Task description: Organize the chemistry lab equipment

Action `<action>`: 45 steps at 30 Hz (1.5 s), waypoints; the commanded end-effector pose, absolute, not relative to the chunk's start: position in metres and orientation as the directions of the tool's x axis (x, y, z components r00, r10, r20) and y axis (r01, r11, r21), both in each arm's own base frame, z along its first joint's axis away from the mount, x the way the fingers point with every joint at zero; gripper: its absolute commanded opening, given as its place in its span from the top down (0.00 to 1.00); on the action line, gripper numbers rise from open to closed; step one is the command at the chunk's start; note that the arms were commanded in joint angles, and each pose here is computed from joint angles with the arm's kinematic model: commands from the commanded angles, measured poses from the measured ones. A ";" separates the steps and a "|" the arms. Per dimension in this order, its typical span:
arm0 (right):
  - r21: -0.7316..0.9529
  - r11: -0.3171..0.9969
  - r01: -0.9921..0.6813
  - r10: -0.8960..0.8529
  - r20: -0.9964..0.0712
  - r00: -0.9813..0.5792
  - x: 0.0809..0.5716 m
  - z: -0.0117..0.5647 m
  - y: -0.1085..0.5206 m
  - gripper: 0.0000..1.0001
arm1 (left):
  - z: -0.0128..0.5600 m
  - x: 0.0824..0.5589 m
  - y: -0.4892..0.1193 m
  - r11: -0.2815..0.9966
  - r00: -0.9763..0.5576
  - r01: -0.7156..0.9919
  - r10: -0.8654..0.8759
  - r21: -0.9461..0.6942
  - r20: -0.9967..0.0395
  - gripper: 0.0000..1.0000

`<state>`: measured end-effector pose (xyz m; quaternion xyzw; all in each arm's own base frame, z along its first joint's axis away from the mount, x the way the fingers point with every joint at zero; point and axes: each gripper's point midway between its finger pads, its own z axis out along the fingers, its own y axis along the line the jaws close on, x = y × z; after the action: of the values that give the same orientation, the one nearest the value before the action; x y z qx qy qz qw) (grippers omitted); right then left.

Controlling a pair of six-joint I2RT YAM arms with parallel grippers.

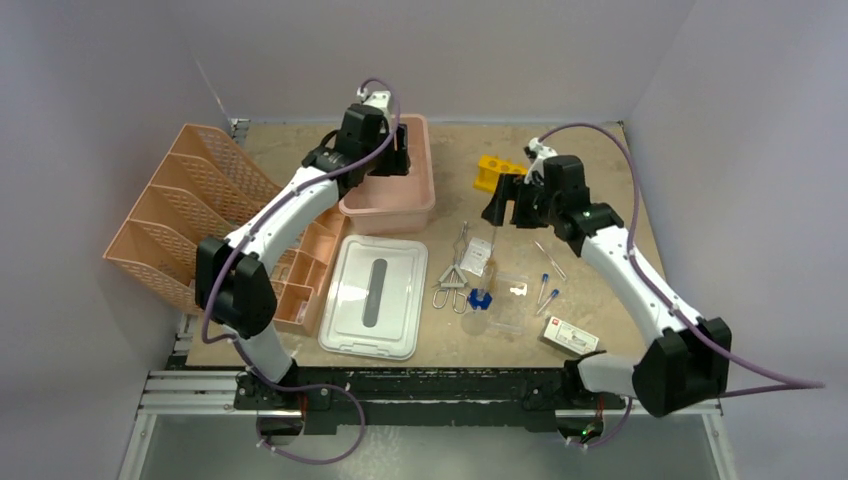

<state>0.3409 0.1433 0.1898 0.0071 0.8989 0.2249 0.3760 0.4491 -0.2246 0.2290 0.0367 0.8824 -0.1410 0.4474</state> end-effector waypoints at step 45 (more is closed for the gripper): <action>0.081 0.930 -0.360 -0.186 -0.739 -0.647 0.282 0.201 0.177 0.84 | 0.297 0.436 -0.222 0.857 -0.328 0.227 -0.380 -0.462 -0.865 0.37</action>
<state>0.2546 0.1766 0.1559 -0.1470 0.9266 0.0764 0.3375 0.4379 -0.2321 0.2444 -0.0371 0.8250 -0.2399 0.5103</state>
